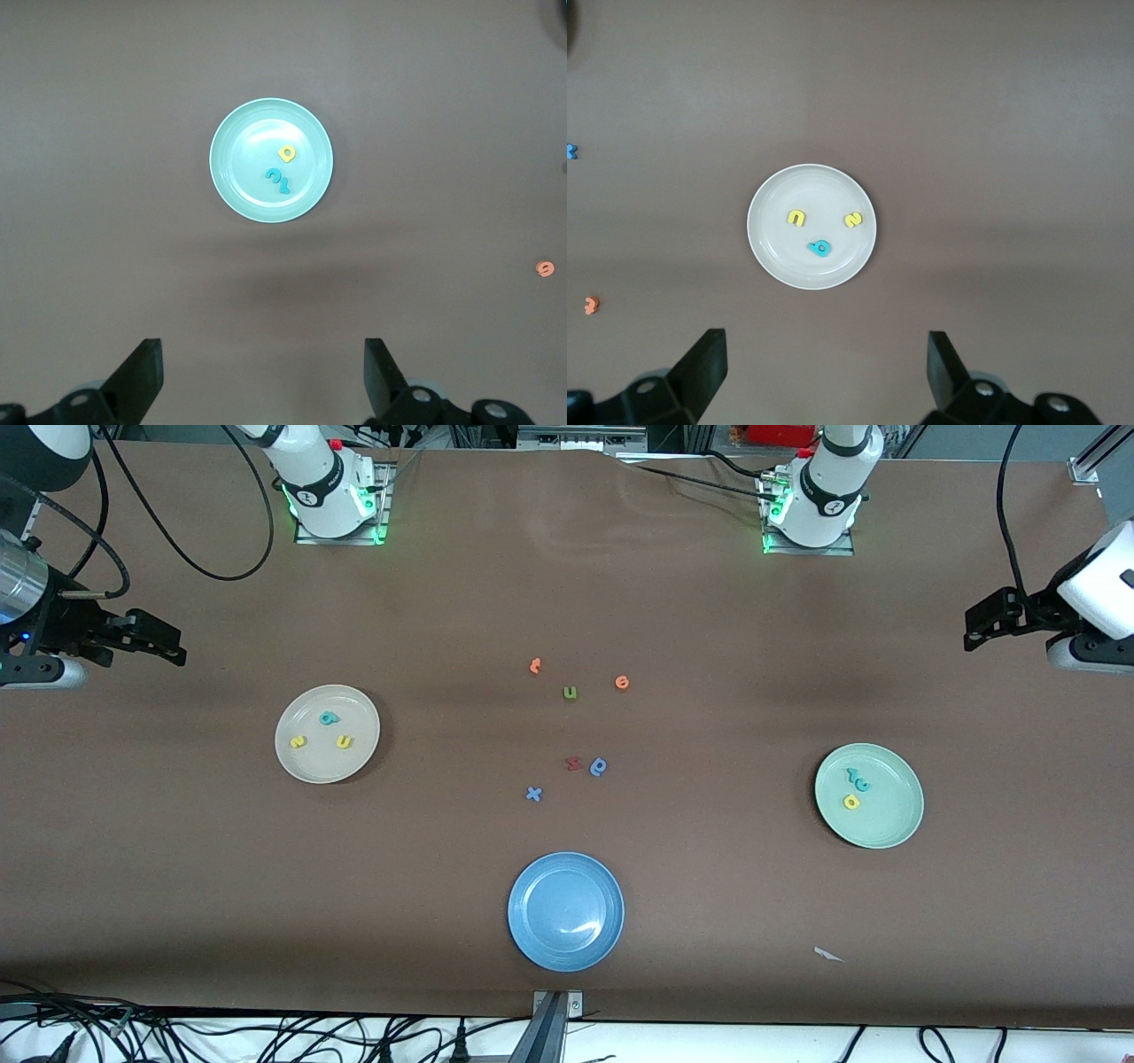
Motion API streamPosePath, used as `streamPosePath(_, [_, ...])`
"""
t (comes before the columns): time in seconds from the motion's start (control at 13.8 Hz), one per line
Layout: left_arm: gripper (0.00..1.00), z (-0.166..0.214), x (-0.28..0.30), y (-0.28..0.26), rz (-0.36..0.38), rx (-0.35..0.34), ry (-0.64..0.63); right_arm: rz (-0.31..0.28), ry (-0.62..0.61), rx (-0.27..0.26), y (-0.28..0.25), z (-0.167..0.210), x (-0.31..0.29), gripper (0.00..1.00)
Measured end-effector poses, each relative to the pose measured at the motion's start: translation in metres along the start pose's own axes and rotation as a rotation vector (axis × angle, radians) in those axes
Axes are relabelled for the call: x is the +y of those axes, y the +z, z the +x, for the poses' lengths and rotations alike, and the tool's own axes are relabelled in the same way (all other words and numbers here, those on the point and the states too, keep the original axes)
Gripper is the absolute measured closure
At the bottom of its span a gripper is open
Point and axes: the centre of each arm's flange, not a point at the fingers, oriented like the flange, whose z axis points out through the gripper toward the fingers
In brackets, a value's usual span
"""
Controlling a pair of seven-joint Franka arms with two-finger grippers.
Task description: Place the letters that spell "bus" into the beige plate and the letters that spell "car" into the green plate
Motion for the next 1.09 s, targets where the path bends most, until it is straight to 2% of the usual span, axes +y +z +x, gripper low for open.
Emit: streamPosePath(1.09, [0.0,-0.002,0.009,0.009,-0.004,-0.026,0.05,0.0,0.0,0.0,0.0,0.0,0.0,0.0])
